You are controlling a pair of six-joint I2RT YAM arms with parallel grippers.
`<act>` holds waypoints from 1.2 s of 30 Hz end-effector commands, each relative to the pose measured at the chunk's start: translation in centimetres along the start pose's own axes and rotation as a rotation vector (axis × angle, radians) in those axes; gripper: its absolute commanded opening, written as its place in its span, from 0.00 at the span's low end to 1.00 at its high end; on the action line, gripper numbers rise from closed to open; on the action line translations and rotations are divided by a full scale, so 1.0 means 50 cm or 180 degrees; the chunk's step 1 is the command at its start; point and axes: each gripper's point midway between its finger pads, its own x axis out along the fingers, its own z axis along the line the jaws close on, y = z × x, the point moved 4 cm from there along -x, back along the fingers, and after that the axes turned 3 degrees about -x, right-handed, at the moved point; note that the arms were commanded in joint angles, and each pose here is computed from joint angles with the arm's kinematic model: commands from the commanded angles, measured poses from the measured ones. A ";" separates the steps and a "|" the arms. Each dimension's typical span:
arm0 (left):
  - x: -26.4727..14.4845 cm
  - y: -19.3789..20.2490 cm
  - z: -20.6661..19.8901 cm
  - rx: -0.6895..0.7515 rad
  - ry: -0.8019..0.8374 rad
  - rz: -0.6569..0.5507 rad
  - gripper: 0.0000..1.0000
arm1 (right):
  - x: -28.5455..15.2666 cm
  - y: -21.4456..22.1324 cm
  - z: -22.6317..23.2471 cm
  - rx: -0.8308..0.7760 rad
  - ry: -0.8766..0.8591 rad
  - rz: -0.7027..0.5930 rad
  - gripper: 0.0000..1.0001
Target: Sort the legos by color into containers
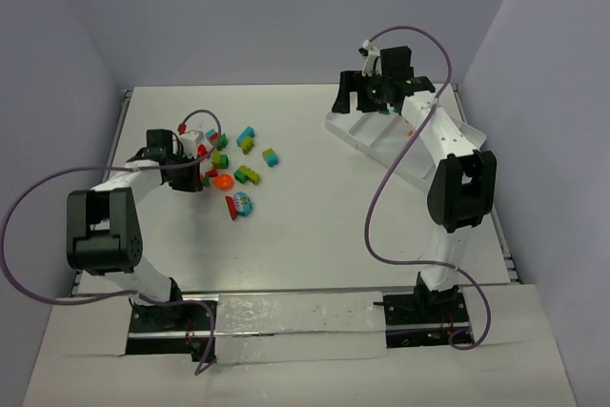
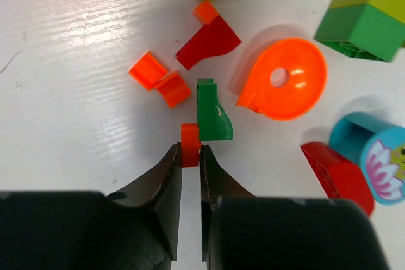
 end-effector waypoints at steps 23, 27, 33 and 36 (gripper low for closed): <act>-0.239 -0.145 -0.335 0.0973 0.0833 -0.1333 0.00 | -0.042 0.069 0.385 0.0432 -0.2552 0.0347 0.98; -0.240 -0.146 -0.365 0.1017 0.0931 -0.1326 0.00 | -0.039 0.100 0.415 0.0339 -0.2638 0.0449 0.98; -0.244 -0.150 -0.389 0.1026 0.1034 -0.1317 0.00 | -0.025 0.144 0.444 0.0227 -0.2704 0.0669 0.93; -0.249 -0.156 -0.394 0.1038 0.1050 -0.1338 0.00 | -0.025 0.155 0.456 0.0236 -0.2818 0.0729 0.87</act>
